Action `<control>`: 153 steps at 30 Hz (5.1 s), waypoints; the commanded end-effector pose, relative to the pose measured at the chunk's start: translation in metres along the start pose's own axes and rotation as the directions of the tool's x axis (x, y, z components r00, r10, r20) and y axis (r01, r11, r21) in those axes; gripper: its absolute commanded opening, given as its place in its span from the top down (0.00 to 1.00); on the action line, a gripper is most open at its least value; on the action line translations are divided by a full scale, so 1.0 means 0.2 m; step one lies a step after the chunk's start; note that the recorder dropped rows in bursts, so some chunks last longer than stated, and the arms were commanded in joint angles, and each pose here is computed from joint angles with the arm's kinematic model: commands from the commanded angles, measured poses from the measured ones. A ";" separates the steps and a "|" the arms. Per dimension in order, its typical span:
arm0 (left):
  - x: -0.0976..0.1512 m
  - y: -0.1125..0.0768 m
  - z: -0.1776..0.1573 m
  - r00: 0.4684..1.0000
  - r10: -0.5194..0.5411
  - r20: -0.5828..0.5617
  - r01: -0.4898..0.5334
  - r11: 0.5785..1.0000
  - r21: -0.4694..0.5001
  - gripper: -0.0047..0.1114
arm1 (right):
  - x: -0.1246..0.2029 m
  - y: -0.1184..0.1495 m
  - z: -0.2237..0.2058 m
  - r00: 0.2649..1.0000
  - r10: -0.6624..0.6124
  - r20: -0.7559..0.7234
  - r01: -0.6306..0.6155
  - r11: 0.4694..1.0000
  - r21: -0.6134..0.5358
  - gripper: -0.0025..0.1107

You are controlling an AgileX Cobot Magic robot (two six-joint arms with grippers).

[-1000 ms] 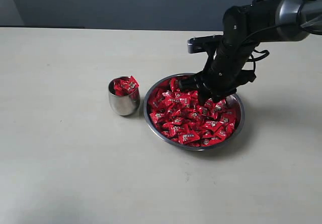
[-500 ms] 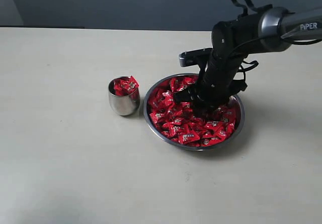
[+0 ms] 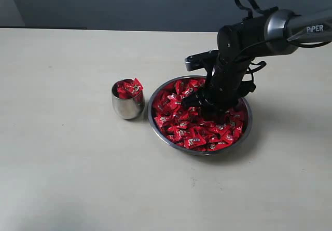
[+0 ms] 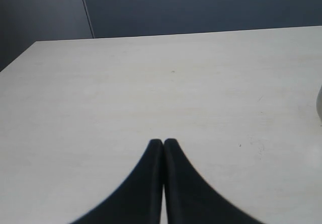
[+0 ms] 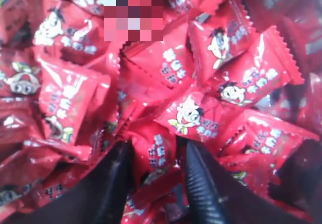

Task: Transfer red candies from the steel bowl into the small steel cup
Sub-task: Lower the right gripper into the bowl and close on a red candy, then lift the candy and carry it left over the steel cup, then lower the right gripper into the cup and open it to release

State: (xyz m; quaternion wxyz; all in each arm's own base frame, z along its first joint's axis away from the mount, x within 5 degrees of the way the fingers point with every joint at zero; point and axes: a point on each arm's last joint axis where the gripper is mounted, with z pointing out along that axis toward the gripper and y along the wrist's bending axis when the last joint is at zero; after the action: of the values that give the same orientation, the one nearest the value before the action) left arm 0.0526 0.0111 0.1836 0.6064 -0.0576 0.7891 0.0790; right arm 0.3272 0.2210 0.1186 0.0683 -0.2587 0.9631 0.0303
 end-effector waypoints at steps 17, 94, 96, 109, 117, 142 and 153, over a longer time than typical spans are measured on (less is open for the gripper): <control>0.00 0.00 0.00 1.000 0.002 0.008 -0.002 1.000 0.005 0.96 | -0.01 -0.01 -0.08 0.999 -0.024 0.038 0.023 0.999 0.022 0.99; 0.00 0.00 0.00 1.000 0.002 0.008 -0.002 1.000 0.005 0.96 | -0.36 0.68 -0.30 0.939 -0.262 0.223 0.312 0.921 -0.235 0.99; 0.00 0.00 0.00 1.000 0.002 0.008 -0.002 1.000 0.005 0.96 | -0.36 0.69 -0.27 0.944 -0.258 0.207 0.305 0.921 -0.243 0.99; 0.00 0.00 0.00 1.000 0.002 0.008 -0.002 1.000 0.005 0.96 | -0.36 0.69 -0.23 0.944 -0.259 0.206 0.304 0.923 -0.236 0.99; 0.00 0.00 0.00 1.000 0.002 0.008 -0.002 1.000 0.005 0.96 | -0.37 0.69 -0.24 0.944 -0.251 0.212 0.300 0.921 -0.248 0.98; 0.00 0.00 0.00 1.000 0.002 0.008 -0.002 1.000 0.005 0.96 | -0.38 0.69 -0.27 0.941 -0.258 0.217 0.308 0.920 -0.243 0.74; 0.00 0.00 0.00 1.000 0.002 0.008 -0.002 1.000 0.005 0.96 | -0.38 0.70 -0.28 0.940 -0.256 0.227 0.309 0.920 -0.242 0.62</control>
State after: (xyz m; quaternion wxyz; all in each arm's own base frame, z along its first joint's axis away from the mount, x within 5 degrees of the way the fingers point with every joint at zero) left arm 0.0526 0.0111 0.1836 0.6064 -0.0576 0.7891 0.0790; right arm 0.3150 0.3739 0.1823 0.1182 -0.3946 0.8936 0.1784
